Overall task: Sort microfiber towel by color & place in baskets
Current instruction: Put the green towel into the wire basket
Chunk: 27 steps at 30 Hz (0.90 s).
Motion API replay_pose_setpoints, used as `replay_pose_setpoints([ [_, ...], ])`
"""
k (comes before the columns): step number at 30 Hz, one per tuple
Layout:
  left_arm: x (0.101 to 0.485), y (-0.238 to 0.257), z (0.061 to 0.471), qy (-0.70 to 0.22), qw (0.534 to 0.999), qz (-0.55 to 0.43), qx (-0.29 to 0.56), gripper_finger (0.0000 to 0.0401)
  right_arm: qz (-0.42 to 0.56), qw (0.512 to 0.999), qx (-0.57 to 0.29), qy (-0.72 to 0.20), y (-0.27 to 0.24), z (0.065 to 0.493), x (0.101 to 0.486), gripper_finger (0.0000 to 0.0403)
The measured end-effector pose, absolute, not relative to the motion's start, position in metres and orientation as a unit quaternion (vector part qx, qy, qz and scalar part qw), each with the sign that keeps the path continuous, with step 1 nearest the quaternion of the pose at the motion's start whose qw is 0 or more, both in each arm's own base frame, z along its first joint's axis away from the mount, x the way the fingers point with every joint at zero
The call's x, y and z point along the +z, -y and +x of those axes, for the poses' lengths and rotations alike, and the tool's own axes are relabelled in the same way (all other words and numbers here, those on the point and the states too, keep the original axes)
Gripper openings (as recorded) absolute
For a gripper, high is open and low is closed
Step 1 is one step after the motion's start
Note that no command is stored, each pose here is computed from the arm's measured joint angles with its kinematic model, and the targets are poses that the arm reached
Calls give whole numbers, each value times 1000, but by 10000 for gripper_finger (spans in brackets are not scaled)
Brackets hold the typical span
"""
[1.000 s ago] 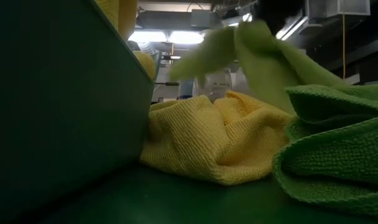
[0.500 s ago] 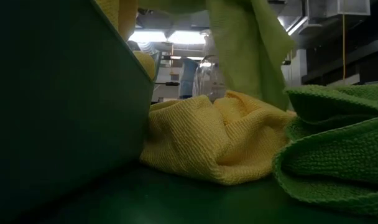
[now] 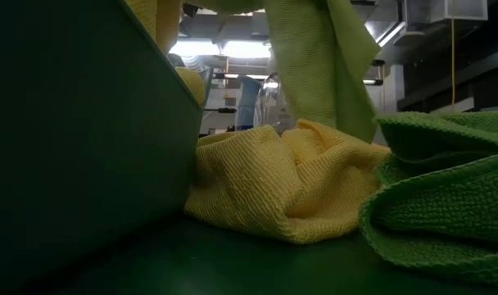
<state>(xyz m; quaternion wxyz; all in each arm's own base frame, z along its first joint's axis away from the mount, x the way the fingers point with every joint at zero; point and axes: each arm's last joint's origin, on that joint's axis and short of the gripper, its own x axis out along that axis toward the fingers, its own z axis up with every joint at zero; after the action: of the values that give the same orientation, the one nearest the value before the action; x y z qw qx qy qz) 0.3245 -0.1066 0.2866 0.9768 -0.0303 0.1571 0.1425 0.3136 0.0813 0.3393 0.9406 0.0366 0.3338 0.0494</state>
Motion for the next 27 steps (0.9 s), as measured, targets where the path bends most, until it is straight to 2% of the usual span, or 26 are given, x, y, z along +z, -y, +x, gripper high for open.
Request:
replay_pose_setpoints([
  [8, 287, 107, 324, -157, 977, -31, 143, 207, 37, 941, 49, -334, -81, 314, 339, 22],
  [12, 287, 107, 324, -157, 977, -31, 143, 198, 37, 941, 50, -333, -81, 314, 339, 35],
  [20, 287, 107, 324, -157, 977, -33, 143, 159, 43, 950, 53, -304, -82, 317, 344, 128],
  [27, 287, 107, 324, -157, 977, -33, 143, 90, 43, 950, 53, -303, -82, 317, 344, 209],
])
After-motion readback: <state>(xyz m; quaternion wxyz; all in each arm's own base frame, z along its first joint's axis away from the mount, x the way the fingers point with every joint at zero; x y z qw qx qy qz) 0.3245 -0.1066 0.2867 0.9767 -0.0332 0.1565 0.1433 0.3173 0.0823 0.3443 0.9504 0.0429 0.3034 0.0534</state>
